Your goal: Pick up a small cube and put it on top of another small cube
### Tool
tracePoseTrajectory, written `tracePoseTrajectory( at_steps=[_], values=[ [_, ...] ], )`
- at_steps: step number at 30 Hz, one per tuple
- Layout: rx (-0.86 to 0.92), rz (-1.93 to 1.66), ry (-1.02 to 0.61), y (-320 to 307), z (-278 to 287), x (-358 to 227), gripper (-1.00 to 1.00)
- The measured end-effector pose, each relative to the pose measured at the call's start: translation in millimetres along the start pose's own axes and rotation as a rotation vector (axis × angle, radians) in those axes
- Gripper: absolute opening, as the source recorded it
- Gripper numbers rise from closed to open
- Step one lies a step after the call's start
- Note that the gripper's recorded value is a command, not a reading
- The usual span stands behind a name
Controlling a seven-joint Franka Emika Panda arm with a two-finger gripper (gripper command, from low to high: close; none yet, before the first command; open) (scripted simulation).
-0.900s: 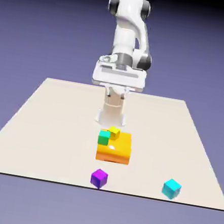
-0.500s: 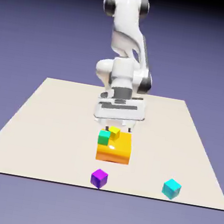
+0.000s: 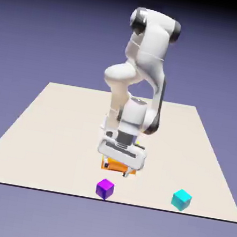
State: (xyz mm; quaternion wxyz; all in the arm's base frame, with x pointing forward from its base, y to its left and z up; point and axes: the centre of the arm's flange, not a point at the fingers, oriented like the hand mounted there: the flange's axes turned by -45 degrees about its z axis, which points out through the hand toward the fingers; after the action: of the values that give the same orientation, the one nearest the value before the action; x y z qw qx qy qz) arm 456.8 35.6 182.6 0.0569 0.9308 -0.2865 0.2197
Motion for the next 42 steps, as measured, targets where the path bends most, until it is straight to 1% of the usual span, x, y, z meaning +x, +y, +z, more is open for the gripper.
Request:
tracePoseTrajectory(
  at_steps=[3,10,11,13,19,21,27,34,38,42],
  values=[
    [-0.029,0.013,0.039,0,6,0,0.0],
    [-0.031,0.011,0.042,1,68,-5,0.0],
    [-0.029,0.013,0.039,1,74,-7,-1.0],
    [-0.029,0.013,0.039,1,74,-7,-1.0],
    [-0.031,0.01,0.047,-1,18,1,-1.0],
    [-0.023,-0.013,0.029,-8,5,-7,-1.0],
    [0.02,-0.053,-0.181,-49,-10,-68,-1.0],
    [0.059,-0.113,-0.369,-86,-57,-124,-1.0],
    [0.044,0.009,-0.44,-84,-87,-127,-1.0],
    [0.013,0.123,-0.475,-77,-119,-125,-1.0]
  ],
)
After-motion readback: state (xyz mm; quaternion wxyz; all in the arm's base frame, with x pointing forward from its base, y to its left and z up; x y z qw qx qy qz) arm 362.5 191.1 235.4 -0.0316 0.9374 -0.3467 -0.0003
